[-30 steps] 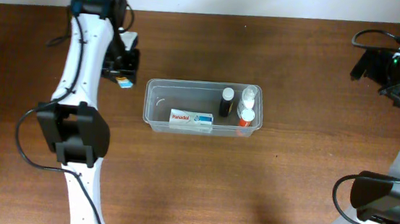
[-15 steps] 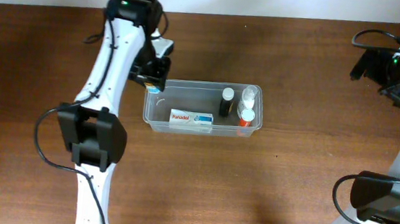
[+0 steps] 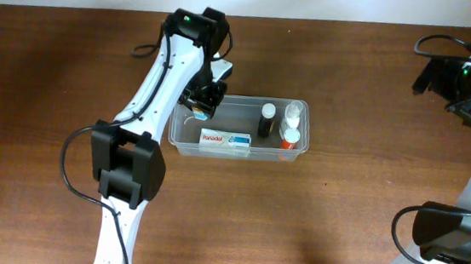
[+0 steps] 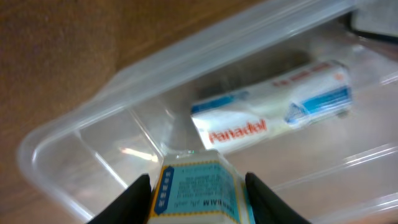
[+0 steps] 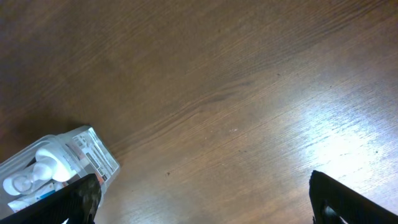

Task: Pack container
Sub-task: 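Lift the balm jar and carry it into the container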

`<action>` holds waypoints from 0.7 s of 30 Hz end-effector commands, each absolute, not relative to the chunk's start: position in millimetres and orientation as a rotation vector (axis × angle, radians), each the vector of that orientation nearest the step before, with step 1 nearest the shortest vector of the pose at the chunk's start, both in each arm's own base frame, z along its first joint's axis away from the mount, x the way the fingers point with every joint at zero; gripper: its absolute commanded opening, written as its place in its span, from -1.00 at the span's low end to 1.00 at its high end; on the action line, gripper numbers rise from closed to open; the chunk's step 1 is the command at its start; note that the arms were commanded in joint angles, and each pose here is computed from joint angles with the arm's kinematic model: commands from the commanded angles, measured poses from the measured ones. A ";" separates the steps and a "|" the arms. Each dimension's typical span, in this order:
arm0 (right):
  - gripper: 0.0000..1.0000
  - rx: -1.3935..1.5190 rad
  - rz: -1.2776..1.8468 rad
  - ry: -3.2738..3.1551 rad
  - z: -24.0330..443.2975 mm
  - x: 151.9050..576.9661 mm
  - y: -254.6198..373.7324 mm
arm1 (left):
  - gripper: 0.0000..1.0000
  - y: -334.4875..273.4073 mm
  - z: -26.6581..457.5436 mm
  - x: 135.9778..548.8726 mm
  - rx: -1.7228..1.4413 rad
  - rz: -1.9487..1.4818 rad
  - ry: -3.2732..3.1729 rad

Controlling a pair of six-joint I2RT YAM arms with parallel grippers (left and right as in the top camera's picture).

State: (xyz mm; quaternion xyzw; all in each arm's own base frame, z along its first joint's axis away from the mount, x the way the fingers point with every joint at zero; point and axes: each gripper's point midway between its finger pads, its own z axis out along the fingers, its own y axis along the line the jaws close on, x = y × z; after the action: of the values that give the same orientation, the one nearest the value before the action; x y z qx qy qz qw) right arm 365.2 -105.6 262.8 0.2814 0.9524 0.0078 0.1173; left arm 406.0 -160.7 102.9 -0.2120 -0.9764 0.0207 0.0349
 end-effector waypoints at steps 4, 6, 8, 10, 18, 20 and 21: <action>0.97 0.833 0.011 2.787 262.6 364.3 -106.8 | -0.25 -153.9 82.5 410.6 -0.495 0.014 -3.058; 0.97 0.833 0.011 2.787 262.6 364.4 -106.8 | -0.26 -155.1 74.6 413.3 -0.478 0.018 -3.071; 0.97 0.833 0.011 2.787 262.6 364.4 -106.8 | -0.26 -155.6 65.4 416.2 -0.448 0.012 -3.087; 0.97 0.834 0.011 2.787 262.6 364.3 -107.0 | -0.26 -157.0 59.3 417.7 -0.443 0.011 -3.096; 0.97 0.834 0.011 2.787 262.6 364.3 -107.0 | -0.24 -159.6 43.6 418.6 -0.445 0.015 -3.105; 0.97 0.834 0.011 2.787 262.6 364.3 -107.0 | -0.22 -159.8 43.6 419.0 -0.446 0.016 -3.106; 0.97 0.833 0.011 2.787 262.6 364.4 -106.8 | -0.15 -159.8 43.6 419.1 -0.446 0.016 -3.107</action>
State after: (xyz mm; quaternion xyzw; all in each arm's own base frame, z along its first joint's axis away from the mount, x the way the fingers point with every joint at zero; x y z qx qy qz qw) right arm 365.2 -105.6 262.8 0.2814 0.9524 0.0078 0.1173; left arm 417.9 -159.3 31.1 -0.1467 -0.9890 0.0057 0.0170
